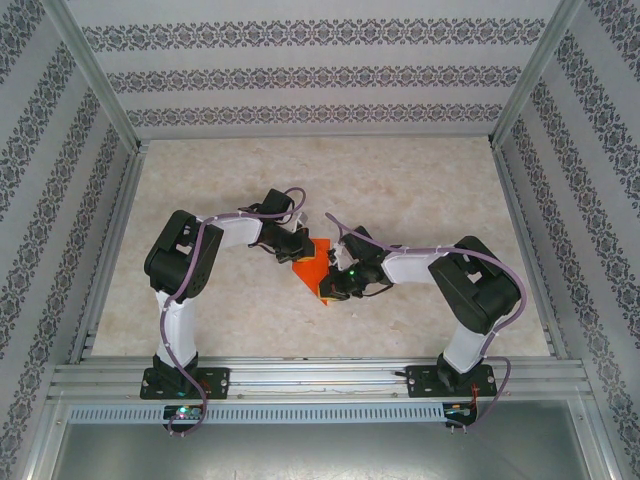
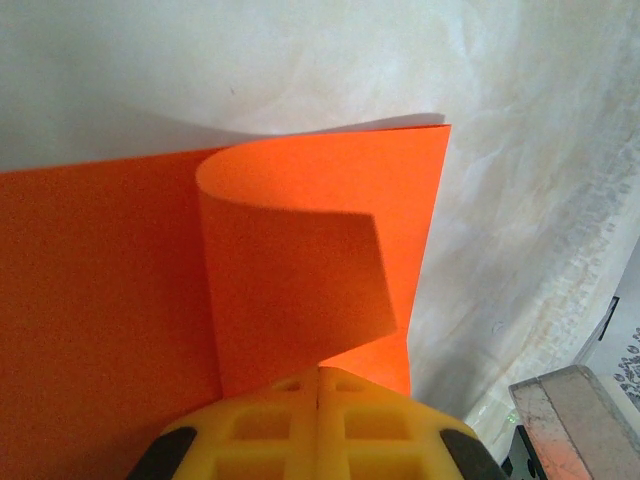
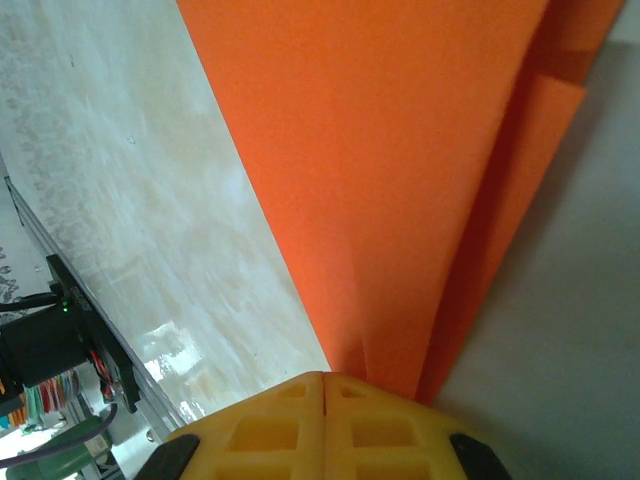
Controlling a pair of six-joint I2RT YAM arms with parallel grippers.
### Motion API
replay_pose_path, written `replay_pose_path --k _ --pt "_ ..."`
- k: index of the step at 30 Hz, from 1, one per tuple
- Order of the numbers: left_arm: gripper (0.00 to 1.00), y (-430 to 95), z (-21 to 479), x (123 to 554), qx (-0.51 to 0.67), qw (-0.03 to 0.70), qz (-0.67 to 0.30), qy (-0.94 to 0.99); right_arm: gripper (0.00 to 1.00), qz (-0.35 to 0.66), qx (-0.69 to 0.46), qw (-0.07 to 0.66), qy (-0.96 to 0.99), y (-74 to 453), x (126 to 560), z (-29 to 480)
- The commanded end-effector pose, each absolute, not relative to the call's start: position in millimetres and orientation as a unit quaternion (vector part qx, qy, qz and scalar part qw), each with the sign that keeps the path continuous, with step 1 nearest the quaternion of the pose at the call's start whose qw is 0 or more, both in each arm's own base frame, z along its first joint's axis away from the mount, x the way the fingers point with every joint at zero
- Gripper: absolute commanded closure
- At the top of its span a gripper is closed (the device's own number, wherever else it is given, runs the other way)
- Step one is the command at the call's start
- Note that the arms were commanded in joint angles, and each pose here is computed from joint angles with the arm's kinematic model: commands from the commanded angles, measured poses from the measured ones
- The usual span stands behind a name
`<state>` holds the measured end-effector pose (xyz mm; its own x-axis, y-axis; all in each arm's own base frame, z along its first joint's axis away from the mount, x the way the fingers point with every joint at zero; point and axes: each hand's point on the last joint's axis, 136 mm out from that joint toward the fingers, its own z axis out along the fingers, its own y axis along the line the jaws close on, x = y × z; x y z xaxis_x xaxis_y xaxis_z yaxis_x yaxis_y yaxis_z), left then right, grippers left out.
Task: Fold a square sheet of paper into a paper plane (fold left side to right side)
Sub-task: Fourth fold the wing at the center of the table.
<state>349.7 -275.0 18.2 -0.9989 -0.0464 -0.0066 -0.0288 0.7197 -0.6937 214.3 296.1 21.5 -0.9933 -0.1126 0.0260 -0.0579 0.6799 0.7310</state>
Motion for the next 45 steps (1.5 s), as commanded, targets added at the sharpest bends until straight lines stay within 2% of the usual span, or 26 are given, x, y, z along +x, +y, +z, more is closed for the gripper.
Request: replay_pose_path --k 1,45 --pt "1.00 -248.4 -29.7 323.7 -0.048 -0.039 -0.290 0.955 1.00 -0.375 0.044 0.055 -0.924 288.7 202.1 6.5" --pt "1.00 -244.2 -33.8 324.8 -0.054 -0.039 -0.281 0.957 1.00 -0.361 0.057 0.093 -0.926 279.7 168.0 -0.9"
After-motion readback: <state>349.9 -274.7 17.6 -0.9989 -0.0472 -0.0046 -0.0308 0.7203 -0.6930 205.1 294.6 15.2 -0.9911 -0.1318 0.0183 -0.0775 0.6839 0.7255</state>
